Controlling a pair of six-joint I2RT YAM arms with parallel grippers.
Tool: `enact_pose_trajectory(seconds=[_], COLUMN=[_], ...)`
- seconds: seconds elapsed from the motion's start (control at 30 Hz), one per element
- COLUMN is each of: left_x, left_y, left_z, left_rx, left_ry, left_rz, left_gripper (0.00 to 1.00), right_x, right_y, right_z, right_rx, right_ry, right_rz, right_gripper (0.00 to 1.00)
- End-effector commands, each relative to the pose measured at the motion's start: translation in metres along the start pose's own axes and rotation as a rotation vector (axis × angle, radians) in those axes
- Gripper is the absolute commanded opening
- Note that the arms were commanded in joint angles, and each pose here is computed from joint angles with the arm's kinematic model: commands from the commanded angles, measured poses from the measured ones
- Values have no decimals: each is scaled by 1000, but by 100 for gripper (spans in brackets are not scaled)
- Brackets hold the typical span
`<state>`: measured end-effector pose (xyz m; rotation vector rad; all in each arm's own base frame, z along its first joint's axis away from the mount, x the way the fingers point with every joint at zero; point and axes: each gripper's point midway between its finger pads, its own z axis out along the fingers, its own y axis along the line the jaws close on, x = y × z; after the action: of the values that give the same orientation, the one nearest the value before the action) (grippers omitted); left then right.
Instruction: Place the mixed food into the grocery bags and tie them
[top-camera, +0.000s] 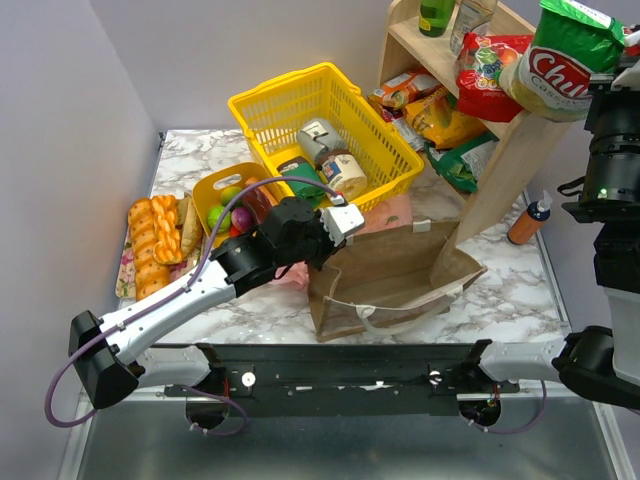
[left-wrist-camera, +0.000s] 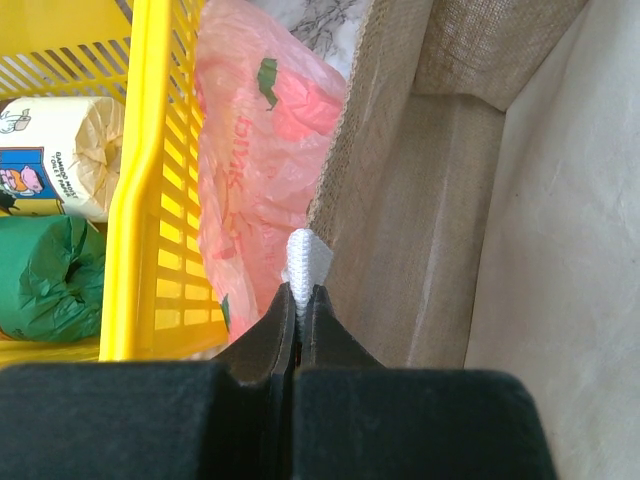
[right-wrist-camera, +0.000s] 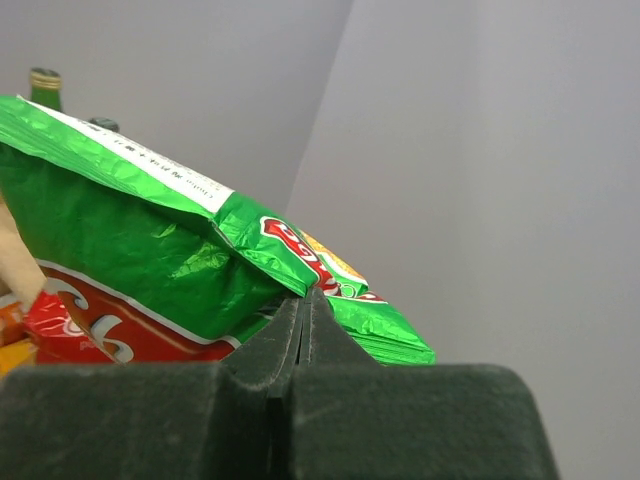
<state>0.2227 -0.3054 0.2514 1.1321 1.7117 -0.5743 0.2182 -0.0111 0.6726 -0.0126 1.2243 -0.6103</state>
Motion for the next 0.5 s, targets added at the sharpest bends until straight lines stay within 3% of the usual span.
enact_pose_trajectory(seconds=[0.0, 0.47], left_x=[-10, -5], left_y=[-2, -3], left_z=[0, 5], left_rx=[7, 7], left_ry=[-15, 7], left_rz=[-6, -5], left_gripper=[0, 0], right_x=[-14, -29], right_y=[1, 70], right_z=[-5, -17], right_rx=[-82, -320], right_ry=[-70, -134], right_rz=[86, 110], right_gripper=[1, 1])
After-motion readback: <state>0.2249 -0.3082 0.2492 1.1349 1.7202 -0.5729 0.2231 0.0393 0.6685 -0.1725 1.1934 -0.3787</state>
